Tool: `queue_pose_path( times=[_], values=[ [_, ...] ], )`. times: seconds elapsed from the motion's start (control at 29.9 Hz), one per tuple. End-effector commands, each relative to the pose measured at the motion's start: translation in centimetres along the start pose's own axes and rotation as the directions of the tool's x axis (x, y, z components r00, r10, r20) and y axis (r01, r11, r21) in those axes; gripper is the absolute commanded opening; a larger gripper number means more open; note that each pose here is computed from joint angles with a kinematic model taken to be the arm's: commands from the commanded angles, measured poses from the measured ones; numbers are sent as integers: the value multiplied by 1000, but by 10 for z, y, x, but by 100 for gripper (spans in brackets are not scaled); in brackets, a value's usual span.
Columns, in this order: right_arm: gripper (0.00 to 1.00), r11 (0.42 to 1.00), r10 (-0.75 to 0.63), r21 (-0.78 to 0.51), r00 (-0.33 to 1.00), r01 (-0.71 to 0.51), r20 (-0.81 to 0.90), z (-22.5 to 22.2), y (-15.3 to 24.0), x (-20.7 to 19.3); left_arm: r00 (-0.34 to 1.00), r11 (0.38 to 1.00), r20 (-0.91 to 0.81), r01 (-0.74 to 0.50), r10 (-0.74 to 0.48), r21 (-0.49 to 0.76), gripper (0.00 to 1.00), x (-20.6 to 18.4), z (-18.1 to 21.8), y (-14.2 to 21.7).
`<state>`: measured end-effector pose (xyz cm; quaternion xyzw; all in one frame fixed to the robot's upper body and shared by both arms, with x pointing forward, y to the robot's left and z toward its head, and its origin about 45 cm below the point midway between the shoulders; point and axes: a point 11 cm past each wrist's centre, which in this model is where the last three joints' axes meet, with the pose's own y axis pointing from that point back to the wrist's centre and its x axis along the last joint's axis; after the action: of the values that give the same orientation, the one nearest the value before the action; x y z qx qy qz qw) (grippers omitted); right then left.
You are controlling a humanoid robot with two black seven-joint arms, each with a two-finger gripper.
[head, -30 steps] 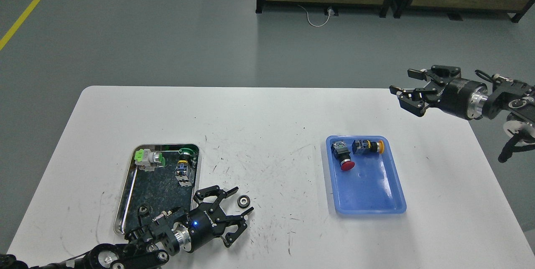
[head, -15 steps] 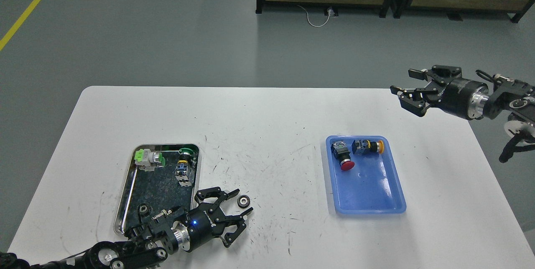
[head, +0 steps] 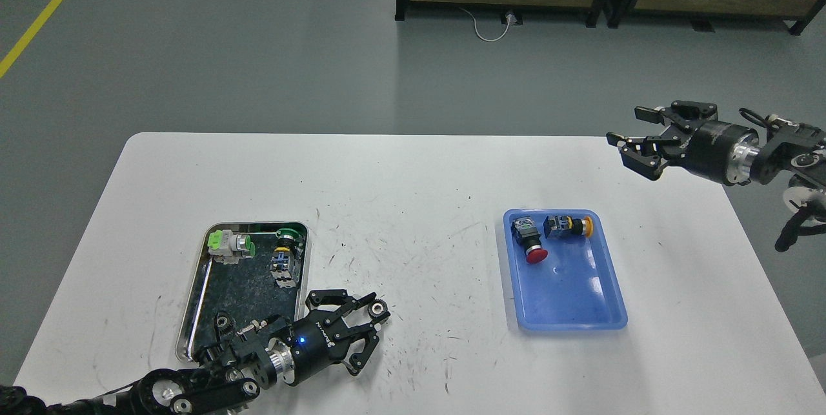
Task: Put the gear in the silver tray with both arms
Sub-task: 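Grasp the second black gear with the left gripper, then move the gear into the silver tray and release it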
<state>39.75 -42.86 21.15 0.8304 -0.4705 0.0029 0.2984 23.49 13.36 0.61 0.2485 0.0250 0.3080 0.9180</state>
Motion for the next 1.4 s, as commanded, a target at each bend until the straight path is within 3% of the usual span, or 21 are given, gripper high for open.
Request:
queue_pose_path(
  times=[0.0, 0.1, 0.3, 0.64, 1.0, 1.37],
  values=[
    [68, 1000, -1, 1, 1000, 1, 0, 0, 0, 0, 1000, 1000, -11, 9, -9, -17, 27, -3, 5, 0],
    [68, 1000, 3, -1, 1000, -3, 0, 1, 0, 0, 1000, 999, -28, 0, -1, -43, 27, 2, 13, 6],
    [68, 1000, 5, -2, 1000, -5, 3, 2, 0, -1, 995, 994, -38, -92, 90, -60, 28, 51, 21, 39],
    [68, 1000, 8, 3, 1000, -8, 5, 2, -2, -2, 965, 965, -11, -261, 261, 23, 29, 134, 1, 133],
    [68, 1000, 13, 2, 1000, -13, 1, 2, -4, -3, 961, 955, -35, -266, 273, 131, 31, 116, -42, 153],
    [68, 1000, 15, -4, 1000, -15, 0, 4, -4, -4, 967, 965, -68, -238, 246, 110, 33, 98, -39, 124]
  ],
)
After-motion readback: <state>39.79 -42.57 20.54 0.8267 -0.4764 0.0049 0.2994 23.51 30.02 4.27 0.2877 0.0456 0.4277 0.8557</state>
